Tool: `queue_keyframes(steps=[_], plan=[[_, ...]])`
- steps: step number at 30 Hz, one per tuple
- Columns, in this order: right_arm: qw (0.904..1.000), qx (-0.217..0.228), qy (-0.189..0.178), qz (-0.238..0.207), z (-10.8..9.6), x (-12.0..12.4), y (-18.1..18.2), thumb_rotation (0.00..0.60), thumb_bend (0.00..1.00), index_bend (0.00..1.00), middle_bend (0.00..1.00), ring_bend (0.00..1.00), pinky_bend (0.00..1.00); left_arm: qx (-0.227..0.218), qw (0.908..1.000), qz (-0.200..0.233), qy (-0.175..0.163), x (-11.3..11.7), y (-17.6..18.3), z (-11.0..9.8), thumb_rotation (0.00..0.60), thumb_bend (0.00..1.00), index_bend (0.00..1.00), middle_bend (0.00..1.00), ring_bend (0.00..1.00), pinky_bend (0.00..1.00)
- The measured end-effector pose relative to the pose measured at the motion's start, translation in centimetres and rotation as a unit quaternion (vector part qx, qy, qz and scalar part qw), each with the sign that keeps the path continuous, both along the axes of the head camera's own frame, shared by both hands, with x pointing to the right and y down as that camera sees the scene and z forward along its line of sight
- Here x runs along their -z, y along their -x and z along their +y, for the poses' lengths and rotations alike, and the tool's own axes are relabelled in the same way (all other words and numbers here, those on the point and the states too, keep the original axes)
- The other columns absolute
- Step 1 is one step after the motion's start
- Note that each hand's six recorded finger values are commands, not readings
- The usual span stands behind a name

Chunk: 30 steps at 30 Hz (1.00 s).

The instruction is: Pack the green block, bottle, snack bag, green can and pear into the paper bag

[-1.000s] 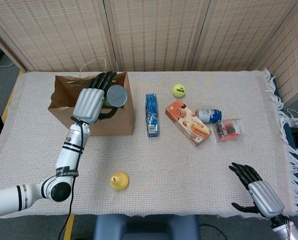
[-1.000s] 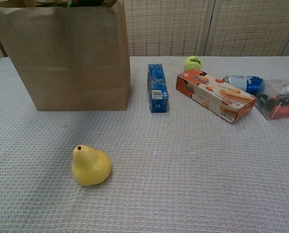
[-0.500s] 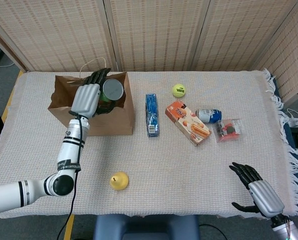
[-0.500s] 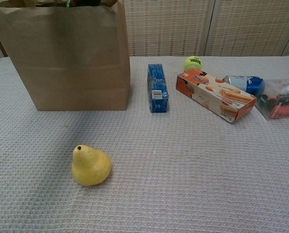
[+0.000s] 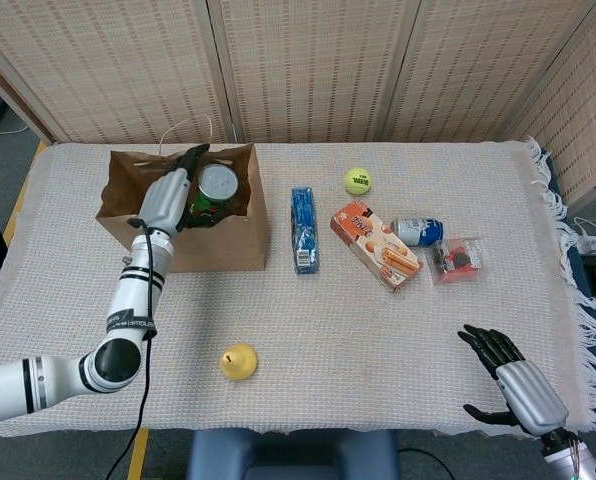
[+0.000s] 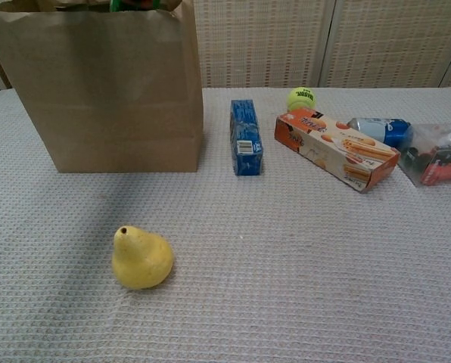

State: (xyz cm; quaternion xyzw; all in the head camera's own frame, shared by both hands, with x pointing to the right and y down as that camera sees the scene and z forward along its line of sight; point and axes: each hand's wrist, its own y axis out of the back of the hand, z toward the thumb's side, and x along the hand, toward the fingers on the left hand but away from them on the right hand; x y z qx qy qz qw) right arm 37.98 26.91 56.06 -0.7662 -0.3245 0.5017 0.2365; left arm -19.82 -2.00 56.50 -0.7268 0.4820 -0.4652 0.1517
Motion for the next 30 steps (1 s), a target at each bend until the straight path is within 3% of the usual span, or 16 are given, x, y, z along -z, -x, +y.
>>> queue_keyframes(steps=[7, 10, 19, 25, 30], plan=[[1.0000, -0.001, -0.001, -0.001, 0.0, 0.0, 0.0, 0.600, 0.06, 0.00, 0.00, 0.00, 0.00, 0.067, 0.9948, 0.065, 0.041, 0.1, 0.2, -0.2, 0.600, 0.31, 0.00, 0.00, 0.00, 0.09], [1.0000, -0.001, -0.002, -0.001, -0.1, 0.0, 0.0, 0.600, 0.06, 0.00, 0.00, 0.00, 0.00, 0.076, 0.9940, 0.067, 0.041, 0.3, 0.5, -0.3, 0.600, 0.31, 0.00, 0.00, 0.00, 0.09], [1.0000, 0.000, -0.004, -0.003, 0.0, 0.2, -0.1, 0.600, 0.06, 0.00, 0.00, 0.00, 0.00, 0.019, 0.9985, 0.033, -0.040, 2.7, 2.0, 0.3, 0.600, 0.35, 0.00, 0.00, 0.00, 0.12], [1.0000, 0.003, -0.004, -0.004, 0.2, 0.2, 0.0, 0.600, 0.06, 0.00, 0.00, 0.00, 0.00, -0.030, 0.9964, -0.011, -0.079, 3.4, 5.3, 3.0, 0.600, 0.38, 0.00, 0.00, 0.00, 0.12], [1.0000, 0.005, -0.006, -0.003, 0.2, 0.2, 0.0, 0.600, 0.06, 0.00, 0.00, 0.00, 0.00, -0.084, 0.9894, -0.052, -0.106, 3.7, 8.4, 6.0, 0.600, 0.38, 0.00, 0.00, 0.00, 0.13]])
